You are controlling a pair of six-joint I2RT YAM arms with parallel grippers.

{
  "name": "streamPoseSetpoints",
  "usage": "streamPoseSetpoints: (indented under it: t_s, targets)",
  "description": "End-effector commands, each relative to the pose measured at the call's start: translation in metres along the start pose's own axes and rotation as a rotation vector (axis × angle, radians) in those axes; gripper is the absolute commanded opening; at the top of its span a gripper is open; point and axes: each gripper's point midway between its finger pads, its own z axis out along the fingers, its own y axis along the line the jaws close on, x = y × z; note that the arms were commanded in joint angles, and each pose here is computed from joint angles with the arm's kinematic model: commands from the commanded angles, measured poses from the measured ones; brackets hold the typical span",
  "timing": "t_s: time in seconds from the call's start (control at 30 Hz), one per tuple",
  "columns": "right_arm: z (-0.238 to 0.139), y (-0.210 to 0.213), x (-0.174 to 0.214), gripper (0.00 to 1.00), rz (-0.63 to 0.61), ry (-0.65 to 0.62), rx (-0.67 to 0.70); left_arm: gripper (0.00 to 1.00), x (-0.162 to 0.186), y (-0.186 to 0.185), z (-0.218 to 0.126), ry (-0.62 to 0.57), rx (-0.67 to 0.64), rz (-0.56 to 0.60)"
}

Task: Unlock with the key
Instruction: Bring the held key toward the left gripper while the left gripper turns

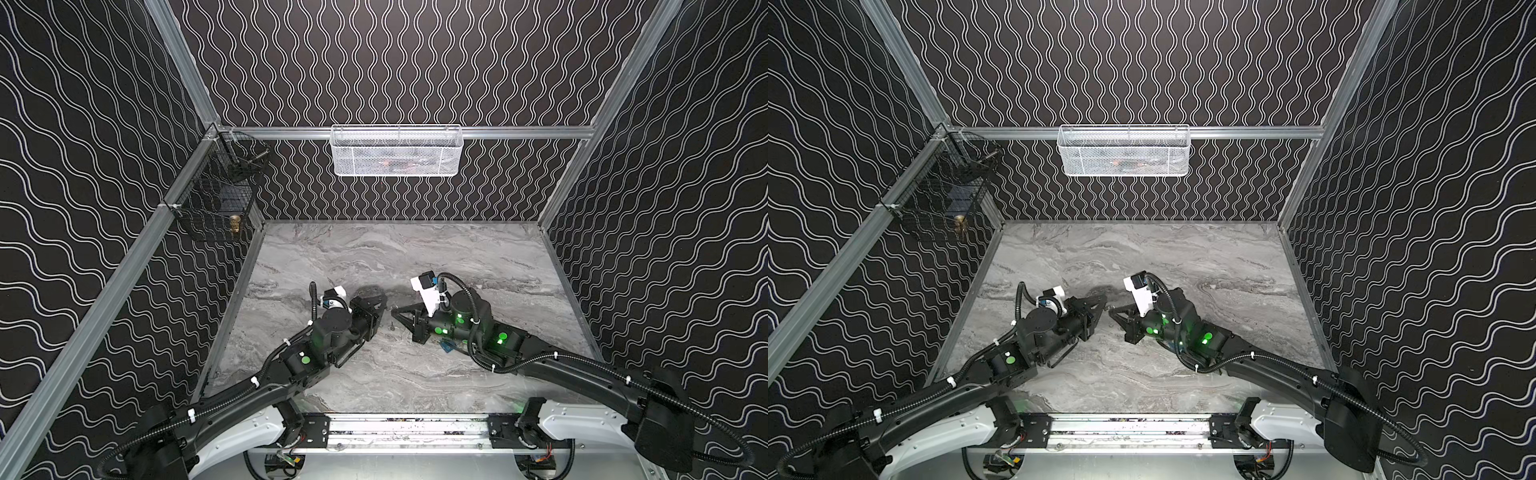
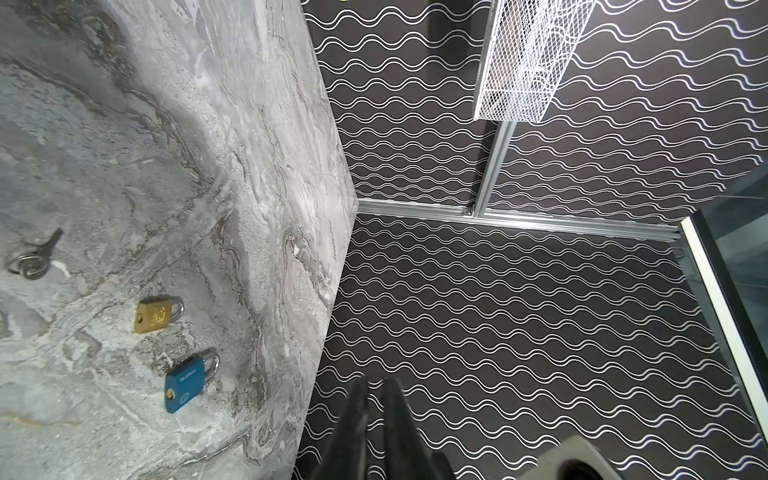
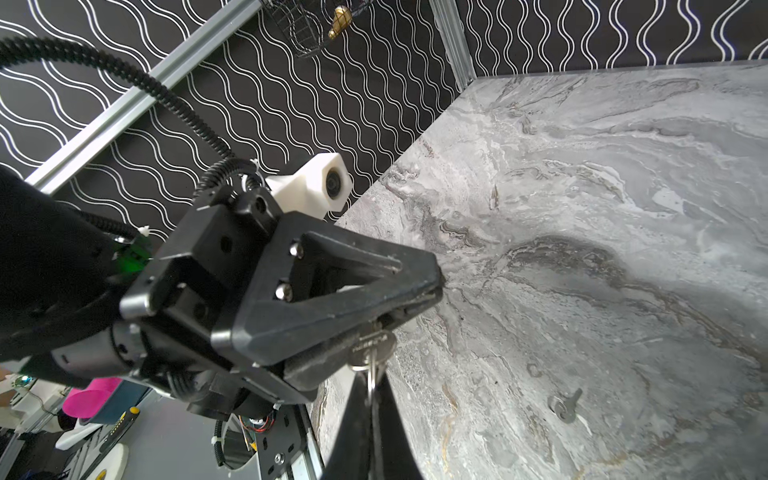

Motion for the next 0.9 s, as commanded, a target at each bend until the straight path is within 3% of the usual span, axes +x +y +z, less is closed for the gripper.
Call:
streamPoseSetpoints:
  t_s: [0.0,0.2,0.4,0.57,0.87]
  targets:
    - [0.000,0.000,-0.006,0.00,-0.029,-0.010,0.009,0.08,-0.002,-0.001,0.003,-0.014,0.002,-0.010]
    - [-0.002,-0.002,-0.006,0.00,-0.041,-0.011,0.024,0.00,-0.002,-0.001,0.005,-0.015,-0.006,0.004]
    - [-0.010,0.002,-0.010,0.34,-0.050,-0.004,0.028,0.00,-0.001,-0.002,0.009,-0.005,-0.018,0.073]
    - [-0.027,0.002,-0.003,0.44,0.001,0.014,0.015,0.00,-0.003,-0.013,0.014,0.030,-0.005,0.267]
    - [-0.053,0.025,-0.003,0.50,0.189,0.052,-0.157,0.00,0.017,-0.042,0.018,0.143,0.123,0.600]
